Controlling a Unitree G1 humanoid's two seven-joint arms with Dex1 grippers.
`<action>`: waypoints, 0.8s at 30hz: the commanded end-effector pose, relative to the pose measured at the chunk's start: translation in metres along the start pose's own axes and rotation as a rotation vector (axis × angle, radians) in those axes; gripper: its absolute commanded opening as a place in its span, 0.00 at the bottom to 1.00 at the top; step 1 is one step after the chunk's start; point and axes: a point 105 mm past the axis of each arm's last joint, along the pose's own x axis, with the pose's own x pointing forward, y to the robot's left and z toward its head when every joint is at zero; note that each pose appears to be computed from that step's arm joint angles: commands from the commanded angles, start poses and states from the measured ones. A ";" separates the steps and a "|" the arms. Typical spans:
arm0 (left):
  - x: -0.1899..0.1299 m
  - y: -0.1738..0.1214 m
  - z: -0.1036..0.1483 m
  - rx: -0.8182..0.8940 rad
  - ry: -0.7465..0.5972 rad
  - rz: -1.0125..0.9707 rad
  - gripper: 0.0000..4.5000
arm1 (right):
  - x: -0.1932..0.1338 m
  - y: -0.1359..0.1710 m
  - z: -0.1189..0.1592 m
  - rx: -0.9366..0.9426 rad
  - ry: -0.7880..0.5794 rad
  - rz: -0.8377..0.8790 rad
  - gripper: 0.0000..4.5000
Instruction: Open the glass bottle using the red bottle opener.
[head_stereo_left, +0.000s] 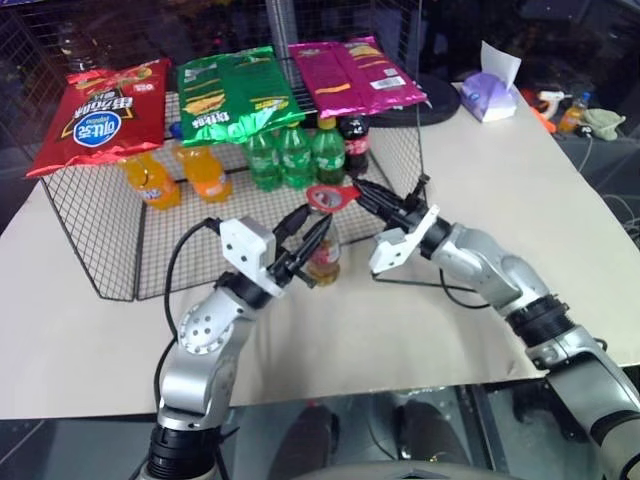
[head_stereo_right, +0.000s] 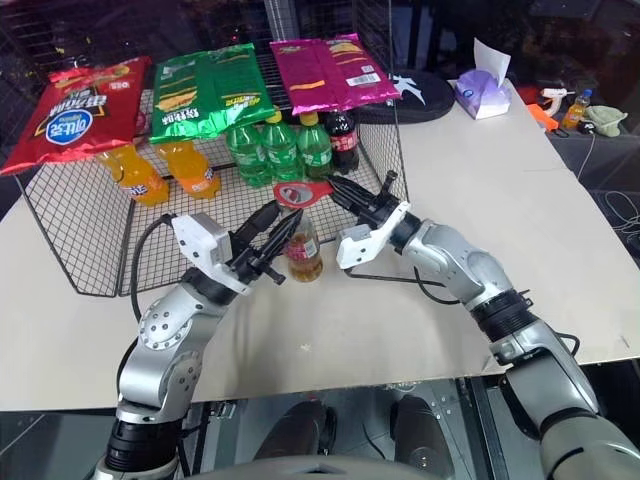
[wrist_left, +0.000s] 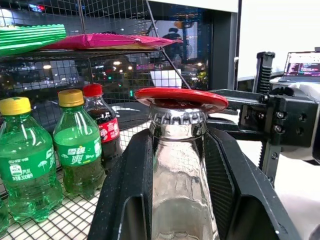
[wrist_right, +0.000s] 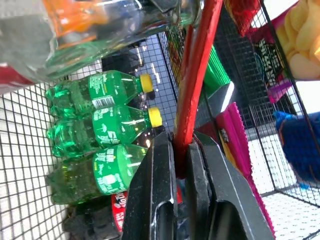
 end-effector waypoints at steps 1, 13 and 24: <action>0.001 -0.003 -0.009 -0.002 0.041 -0.012 0.20 | 0.003 -0.004 0.007 -0.045 -0.052 0.010 0.00; -0.002 -0.004 -0.010 -0.004 0.048 -0.018 0.20 | 0.006 -0.014 0.008 -0.065 -0.052 -0.020 0.00; -0.002 -0.004 -0.012 -0.003 0.057 -0.024 0.20 | 0.007 -0.023 0.006 -0.086 -0.042 -0.042 0.00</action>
